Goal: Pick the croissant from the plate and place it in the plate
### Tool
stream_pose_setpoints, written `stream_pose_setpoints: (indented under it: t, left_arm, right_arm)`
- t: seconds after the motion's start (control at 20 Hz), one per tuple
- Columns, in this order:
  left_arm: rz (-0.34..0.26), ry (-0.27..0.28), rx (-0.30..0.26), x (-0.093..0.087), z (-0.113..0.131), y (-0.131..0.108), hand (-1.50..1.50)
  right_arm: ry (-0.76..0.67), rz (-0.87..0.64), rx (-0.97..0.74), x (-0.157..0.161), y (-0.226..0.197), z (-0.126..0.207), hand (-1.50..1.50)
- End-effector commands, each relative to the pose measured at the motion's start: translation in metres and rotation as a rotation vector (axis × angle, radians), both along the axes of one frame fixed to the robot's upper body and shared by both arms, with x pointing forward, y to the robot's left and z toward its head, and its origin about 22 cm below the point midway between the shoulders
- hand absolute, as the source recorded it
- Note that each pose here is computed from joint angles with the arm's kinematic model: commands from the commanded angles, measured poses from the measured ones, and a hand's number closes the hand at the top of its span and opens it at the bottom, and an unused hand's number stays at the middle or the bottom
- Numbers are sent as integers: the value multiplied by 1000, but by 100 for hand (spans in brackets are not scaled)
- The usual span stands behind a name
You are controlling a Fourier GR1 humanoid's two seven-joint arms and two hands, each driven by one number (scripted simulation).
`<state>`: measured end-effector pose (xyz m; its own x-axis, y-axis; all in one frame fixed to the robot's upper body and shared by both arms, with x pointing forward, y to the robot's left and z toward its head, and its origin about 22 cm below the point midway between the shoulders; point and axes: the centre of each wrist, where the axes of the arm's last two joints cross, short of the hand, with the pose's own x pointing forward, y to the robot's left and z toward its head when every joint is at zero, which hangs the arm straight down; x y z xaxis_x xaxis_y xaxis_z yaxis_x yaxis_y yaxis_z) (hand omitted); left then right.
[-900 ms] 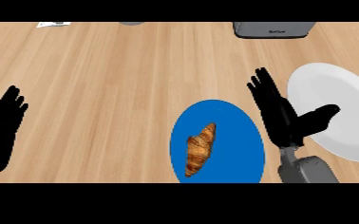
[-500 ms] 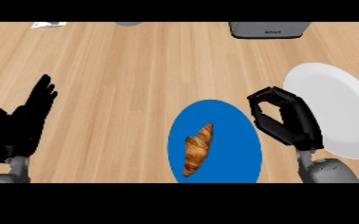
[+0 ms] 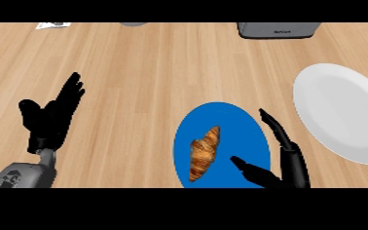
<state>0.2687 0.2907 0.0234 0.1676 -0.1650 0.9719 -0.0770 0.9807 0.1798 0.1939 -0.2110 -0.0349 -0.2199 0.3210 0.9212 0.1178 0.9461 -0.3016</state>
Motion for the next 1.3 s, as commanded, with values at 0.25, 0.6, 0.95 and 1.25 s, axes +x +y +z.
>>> stream_pose_setpoints:
  t: [0.25, 0.6, 0.95, 1.25]
  left_arm:
    - [-28, -15, 1, 20, 4, -8, 0]
    - [-32, 10, -20, 11, -17, -11, 0]
    - [-35, -5, -19, 10, 1, 3, 0]
    - [-26, -7, 0, 25, 7, -3, 0]
  right_arm:
    - [131, 50, -255, -14, 6, 14, -150]
    - [256, 111, -354, -21, 33, 44, -150]
    - [396, 143, -549, -1, 47, 62, -150]
    - [490, 154, -633, 7, 78, 63, -150]
